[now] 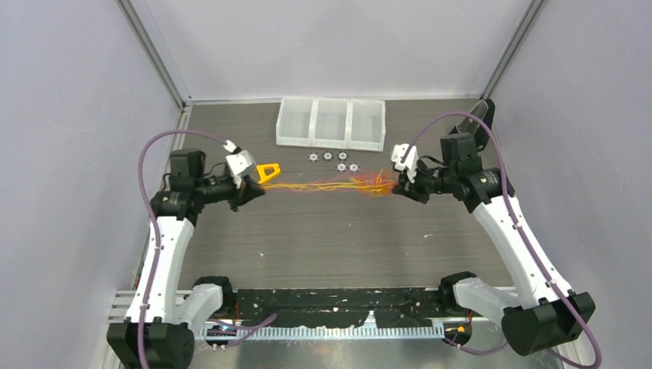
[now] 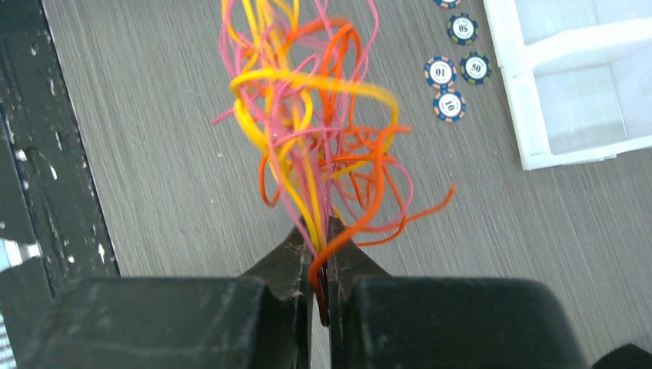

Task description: Untangle the cables

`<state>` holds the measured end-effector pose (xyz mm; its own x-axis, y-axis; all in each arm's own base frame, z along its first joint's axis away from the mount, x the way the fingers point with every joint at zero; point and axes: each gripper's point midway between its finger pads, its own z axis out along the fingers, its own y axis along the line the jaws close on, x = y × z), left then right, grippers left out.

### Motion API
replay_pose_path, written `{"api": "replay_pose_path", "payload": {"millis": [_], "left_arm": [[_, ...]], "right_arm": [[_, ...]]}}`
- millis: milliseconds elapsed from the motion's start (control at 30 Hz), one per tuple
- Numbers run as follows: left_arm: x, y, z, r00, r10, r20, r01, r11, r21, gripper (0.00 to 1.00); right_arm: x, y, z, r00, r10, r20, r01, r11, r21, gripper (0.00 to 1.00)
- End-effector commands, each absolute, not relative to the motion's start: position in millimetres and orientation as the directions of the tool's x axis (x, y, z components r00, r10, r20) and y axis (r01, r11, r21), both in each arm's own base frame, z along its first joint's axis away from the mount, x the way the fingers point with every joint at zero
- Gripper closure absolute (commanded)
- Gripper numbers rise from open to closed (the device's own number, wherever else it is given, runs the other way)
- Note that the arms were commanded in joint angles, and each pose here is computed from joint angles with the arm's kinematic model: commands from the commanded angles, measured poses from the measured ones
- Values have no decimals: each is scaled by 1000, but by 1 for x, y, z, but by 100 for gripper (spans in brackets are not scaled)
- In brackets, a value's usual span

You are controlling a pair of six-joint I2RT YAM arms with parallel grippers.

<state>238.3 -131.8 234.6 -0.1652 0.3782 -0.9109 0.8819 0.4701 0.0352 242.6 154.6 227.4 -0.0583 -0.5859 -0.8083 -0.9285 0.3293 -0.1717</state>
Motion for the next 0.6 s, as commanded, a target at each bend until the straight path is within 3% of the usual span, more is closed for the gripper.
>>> {"api": "replay_pose_path", "payload": {"millis": [0,133,233,433,567], "left_arm": [[246,-47,210,-303,457,-836,746,660,90,100],[248,-15,207,-351,454,-819,714,696,80,100],[242,-25,210,-330,443,-834,752,657,51,100],[230,-77,194,-244,514,-822,840,536,86,100],[235,-90,182,-234,510,-828,831,548,102,100]], "right_arm": [[234,71,210,-203,-721,-663,-862,453,-229,95],[232,39,206,-253,-733,-632,-842,489,-229,95],[232,37,203,-268,-718,-642,-847,493,-199,95],[241,82,218,-264,-599,-756,-868,490,-85,94],[241,112,229,-230,-553,-801,-882,467,-70,95]]}}
